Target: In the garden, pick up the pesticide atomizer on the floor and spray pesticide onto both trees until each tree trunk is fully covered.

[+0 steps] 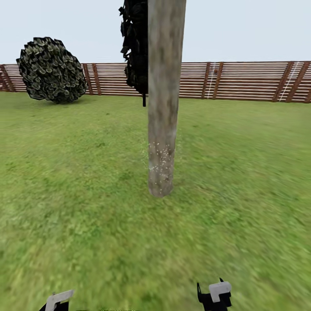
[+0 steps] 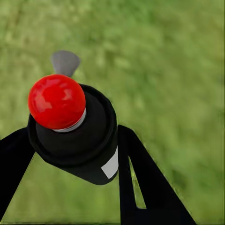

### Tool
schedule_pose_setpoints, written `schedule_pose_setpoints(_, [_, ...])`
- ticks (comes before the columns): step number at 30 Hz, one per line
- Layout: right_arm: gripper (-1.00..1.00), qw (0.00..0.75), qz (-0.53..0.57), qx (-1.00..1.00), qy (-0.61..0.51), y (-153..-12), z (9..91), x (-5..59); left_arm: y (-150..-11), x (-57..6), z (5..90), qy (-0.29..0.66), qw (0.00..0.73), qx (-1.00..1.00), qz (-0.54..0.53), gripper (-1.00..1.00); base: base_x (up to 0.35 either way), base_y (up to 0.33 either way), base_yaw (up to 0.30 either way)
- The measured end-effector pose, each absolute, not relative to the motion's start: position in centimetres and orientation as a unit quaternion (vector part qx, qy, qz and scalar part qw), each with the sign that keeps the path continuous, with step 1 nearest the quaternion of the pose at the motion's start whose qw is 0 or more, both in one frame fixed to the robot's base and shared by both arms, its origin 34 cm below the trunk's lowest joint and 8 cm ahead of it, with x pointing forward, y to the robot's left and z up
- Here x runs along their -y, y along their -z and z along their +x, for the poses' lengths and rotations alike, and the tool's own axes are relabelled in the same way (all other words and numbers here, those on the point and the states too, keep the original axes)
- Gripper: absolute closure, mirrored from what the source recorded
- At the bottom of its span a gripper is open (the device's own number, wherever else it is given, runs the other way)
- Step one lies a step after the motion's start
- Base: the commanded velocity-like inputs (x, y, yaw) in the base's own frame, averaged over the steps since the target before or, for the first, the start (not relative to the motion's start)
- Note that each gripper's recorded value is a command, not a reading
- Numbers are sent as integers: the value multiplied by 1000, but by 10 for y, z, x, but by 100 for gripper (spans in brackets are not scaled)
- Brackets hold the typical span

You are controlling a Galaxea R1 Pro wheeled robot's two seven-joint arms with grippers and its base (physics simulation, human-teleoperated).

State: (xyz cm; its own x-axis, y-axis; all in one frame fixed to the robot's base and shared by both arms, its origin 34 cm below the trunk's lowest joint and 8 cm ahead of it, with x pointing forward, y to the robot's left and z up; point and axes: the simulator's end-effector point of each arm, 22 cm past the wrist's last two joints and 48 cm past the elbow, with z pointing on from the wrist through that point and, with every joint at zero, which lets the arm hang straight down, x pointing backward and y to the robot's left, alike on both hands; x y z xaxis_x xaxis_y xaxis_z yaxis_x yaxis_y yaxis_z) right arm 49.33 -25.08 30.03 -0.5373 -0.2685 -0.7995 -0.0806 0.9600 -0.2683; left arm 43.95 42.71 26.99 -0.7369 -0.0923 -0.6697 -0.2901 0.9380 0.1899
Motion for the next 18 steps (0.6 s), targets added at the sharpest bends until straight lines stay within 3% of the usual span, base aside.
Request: schedule_pose_setpoints(18, [-100,470,-100,-871,100,-300,493,251,-270,-427,439,-142,348,-921,-102,100,-3,6,286])
